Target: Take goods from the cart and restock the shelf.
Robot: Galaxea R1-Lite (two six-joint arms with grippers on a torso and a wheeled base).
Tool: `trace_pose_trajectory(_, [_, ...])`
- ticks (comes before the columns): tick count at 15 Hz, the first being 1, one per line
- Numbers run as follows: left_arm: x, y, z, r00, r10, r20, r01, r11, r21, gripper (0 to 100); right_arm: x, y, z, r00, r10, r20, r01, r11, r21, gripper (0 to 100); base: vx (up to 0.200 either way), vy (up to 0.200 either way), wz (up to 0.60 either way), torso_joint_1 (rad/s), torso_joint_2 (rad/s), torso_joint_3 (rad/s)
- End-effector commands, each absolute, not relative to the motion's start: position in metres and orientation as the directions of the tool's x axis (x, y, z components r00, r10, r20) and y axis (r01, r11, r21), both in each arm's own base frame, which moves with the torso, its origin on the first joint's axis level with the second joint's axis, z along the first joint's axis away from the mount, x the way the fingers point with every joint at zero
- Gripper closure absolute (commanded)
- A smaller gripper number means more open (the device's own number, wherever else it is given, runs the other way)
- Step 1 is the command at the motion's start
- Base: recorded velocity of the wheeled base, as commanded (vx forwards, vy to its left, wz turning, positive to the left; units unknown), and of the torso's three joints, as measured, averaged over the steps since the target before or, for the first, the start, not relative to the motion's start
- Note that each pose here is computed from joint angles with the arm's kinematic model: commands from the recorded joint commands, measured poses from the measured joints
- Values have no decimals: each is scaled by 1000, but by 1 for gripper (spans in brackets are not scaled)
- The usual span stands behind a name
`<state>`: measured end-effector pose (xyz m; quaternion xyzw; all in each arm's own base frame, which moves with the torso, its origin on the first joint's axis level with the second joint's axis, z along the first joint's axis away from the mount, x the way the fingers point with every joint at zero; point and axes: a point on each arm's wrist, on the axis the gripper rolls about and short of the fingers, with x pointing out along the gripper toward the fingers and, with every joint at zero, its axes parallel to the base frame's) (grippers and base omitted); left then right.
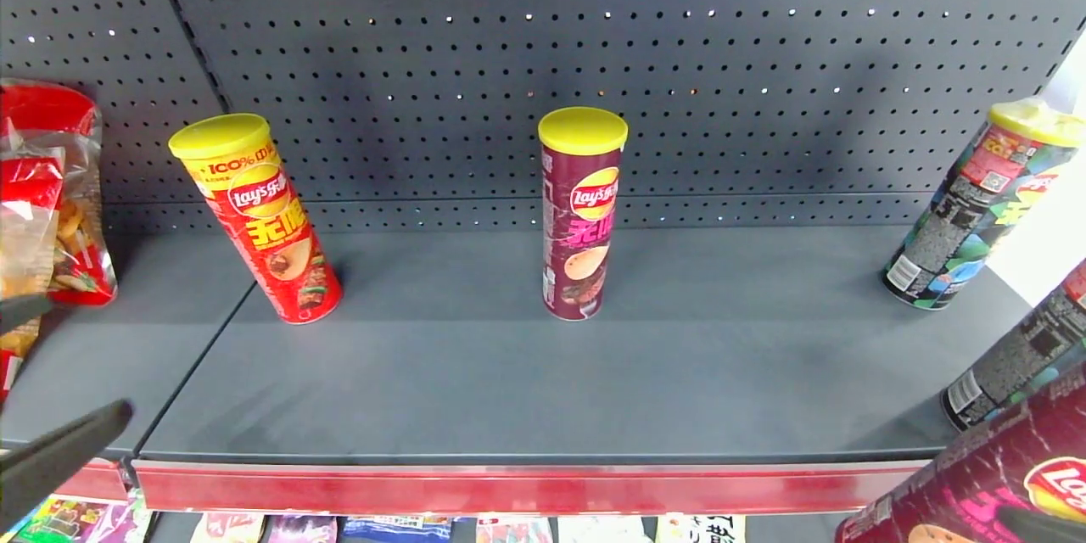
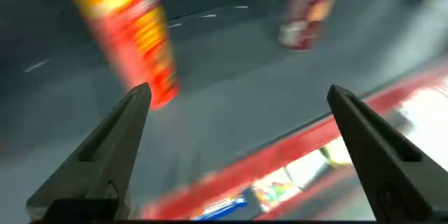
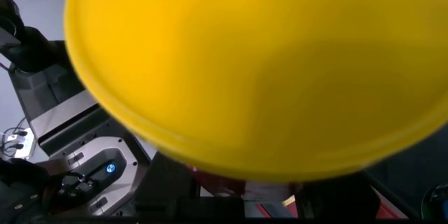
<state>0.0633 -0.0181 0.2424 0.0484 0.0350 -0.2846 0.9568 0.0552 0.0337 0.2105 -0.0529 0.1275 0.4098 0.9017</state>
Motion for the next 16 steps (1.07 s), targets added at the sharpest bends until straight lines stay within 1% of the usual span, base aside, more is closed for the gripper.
trace_pose_trajectory(1, [160, -70, 256, 588, -773, -239, 797, 603, 10, 0, 57, 34, 211, 632, 724, -277, -751, 660, 10, 100, 0, 0, 0, 0, 0, 0])
trace_pose_trajectory(2, [172, -80, 254, 563, -785, -259, 813, 582, 2, 0, 57, 35, 212, 633, 723, -277, -751, 661, 10, 100, 0, 0, 0, 0, 0, 0])
trace_pose_trajectory(3, [190, -98, 251, 525, -810, -262, 839, 544, 0, 0, 57, 34, 212, 634, 722, -276, -750, 662, 9, 100, 0, 0, 0, 0, 0, 0])
trace_pose_trajectory(5, [208, -114, 248, 508, -823, -253, 852, 523, 9, 0, 57, 34, 212, 636, 721, -273, -749, 663, 7, 100, 0, 0, 0, 0, 0, 0])
trace_pose_trajectory(6, [231, -130, 238, 496, -831, -254, 860, 510, 11, 0, 56, 34, 212, 637, 722, -272, -749, 663, 6, 100, 0, 0, 0, 0, 0, 0])
trace_pose_trajectory(7, [240, -136, 235, 494, -831, -255, 861, 508, 12, 0, 57, 34, 212, 636, 721, -275, -749, 663, 8, 100, 0, 0, 0, 0, 0, 0])
trace_pose_trajectory(12, [290, -169, 227, 505, -827, -247, 861, 504, 73, 0, 58, 35, 211, 632, 721, -283, -750, 662, 12, 100, 0, 0, 0, 0, 0, 0])
trace_pose_trajectory(16, [313, -191, 229, 496, -840, -219, 868, 489, 91, 0, 58, 35, 210, 632, 721, -285, -749, 662, 15, 100, 0, 0, 0, 0, 0, 0])
